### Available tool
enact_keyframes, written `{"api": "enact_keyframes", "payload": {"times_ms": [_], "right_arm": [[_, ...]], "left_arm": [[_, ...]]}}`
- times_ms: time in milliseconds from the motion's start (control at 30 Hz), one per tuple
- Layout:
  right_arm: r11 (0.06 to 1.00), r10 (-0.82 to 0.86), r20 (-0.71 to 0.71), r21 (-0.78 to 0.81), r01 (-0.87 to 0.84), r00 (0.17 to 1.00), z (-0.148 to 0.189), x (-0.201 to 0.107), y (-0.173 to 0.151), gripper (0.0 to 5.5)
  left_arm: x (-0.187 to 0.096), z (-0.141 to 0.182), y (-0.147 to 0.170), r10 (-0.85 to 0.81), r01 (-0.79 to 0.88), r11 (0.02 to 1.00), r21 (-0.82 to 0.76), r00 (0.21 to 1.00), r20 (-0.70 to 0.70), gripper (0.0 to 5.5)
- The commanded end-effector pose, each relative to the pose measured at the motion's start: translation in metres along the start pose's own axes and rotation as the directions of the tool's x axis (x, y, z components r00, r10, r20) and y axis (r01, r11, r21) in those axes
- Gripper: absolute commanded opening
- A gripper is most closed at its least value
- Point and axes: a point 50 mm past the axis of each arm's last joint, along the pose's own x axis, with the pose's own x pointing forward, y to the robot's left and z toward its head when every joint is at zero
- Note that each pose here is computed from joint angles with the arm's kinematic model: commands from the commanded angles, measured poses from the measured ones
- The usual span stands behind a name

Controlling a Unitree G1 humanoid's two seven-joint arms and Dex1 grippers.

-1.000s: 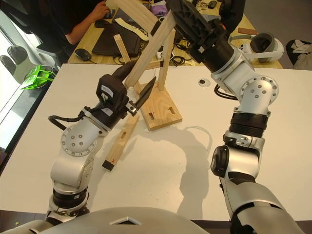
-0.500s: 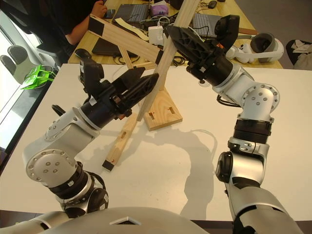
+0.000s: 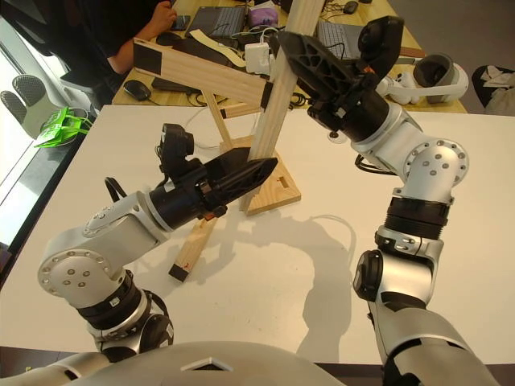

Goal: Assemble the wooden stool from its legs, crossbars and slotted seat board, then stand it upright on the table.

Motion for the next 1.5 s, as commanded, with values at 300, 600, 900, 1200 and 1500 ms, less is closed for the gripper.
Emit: {"api": "enact_keyframes", "payload": {"times_ms": [300, 600, 900, 1200, 1500], "right_arm": [[1.000, 0.024, 0.044, 0.019, -0.025, 0.999, -0.003, 0.000, 0.003, 2.02], [1.000, 0.004, 0.100, -0.008, -0.003, 0.995, 0.001, 0.001, -0.001, 2.64], [1.000, -0.011, 0.105, -0.006, 0.012, 0.994, 0.003, 0.000, 0.000, 3.99], [0.970, -0.239, 0.044, 0.049, 0.237, 0.970, -0.029, -0.004, -0.012, 4.20], [0.931, -0.365, 0.057, 0.044, 0.363, 0.929, -0.043, -0.003, -0.024, 4.20]], "left_arm": [[-0.003, 0.008, -0.002, -0.023, 0.026, 0.999, -0.041, 0.997, 0.078, 2.16], [-0.003, 0.008, -0.003, -0.016, 0.019, 0.999, -0.041, 0.997, 0.070, 2.12], [-0.006, 0.006, 0.009, 0.096, -0.098, 0.994, 0.046, 0.995, 0.035, 2.11], [-0.013, 0.016, 0.042, 0.380, -0.363, 0.699, 0.616, 0.918, 0.110, 2.03], [-0.013, 0.004, 0.047, 0.382, -0.321, 0.580, 0.749, 0.919, 0.098, 2.03]]}}
